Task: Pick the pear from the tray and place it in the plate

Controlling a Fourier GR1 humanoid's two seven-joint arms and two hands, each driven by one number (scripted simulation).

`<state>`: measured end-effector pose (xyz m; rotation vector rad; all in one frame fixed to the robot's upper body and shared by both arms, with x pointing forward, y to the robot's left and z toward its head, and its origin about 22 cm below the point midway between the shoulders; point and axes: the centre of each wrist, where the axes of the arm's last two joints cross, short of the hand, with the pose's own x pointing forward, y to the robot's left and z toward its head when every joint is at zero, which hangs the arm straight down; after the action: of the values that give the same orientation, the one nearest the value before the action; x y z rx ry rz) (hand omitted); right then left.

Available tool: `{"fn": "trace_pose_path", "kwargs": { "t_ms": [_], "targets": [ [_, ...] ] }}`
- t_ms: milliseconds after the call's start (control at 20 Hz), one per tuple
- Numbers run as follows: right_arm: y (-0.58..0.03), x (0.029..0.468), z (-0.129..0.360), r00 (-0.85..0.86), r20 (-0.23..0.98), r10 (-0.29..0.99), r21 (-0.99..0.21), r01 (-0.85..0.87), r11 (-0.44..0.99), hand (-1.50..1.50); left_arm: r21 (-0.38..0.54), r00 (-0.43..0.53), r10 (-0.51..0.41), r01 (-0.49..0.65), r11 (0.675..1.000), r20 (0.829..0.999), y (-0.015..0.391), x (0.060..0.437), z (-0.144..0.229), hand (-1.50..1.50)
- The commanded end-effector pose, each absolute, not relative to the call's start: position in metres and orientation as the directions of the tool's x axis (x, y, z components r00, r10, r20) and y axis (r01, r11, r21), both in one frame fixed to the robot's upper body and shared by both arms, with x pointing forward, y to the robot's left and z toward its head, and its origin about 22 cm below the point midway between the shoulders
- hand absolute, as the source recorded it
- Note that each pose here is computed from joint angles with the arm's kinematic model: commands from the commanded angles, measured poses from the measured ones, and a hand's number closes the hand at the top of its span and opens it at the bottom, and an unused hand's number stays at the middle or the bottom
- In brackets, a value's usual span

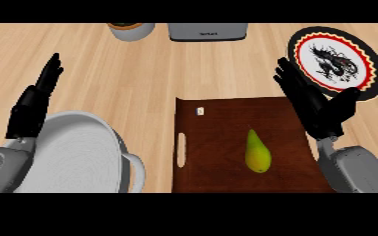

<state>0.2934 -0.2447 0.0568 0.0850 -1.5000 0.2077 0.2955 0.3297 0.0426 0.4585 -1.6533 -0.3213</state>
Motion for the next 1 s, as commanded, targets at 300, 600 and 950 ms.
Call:
{"fn": "trace_pose_path", "kwargs": {
  "t_ms": [300, 600, 950],
  "targets": [
    [-0.36, 0.304, 0.104, 0.03, 0.822, 0.568, -0.565, -0.066, 0.822, 1.5, 0.167, 0.233, -0.152, -0.044, 0.985, 0.96, 0.287, 0.267, -0.021, 0.0],
    [-0.362, 0.289, 0.04, -0.012, 0.984, 0.176, -0.161, 0.346, 0.924, -1.5, 0.008, 0.347, -0.001, -0.02, 1.0, 0.938, 0.259, 0.248, -0.043, 0.0],
    [-0.37, 0.279, 0.047, -0.001, 0.97, 0.243, -0.239, 0.195, 0.951, -1.5, 0.007, 0.366, -0.002, -0.013, 1.0, 0.931, 0.264, 0.248, -0.035, 0.0]
  ]
}}
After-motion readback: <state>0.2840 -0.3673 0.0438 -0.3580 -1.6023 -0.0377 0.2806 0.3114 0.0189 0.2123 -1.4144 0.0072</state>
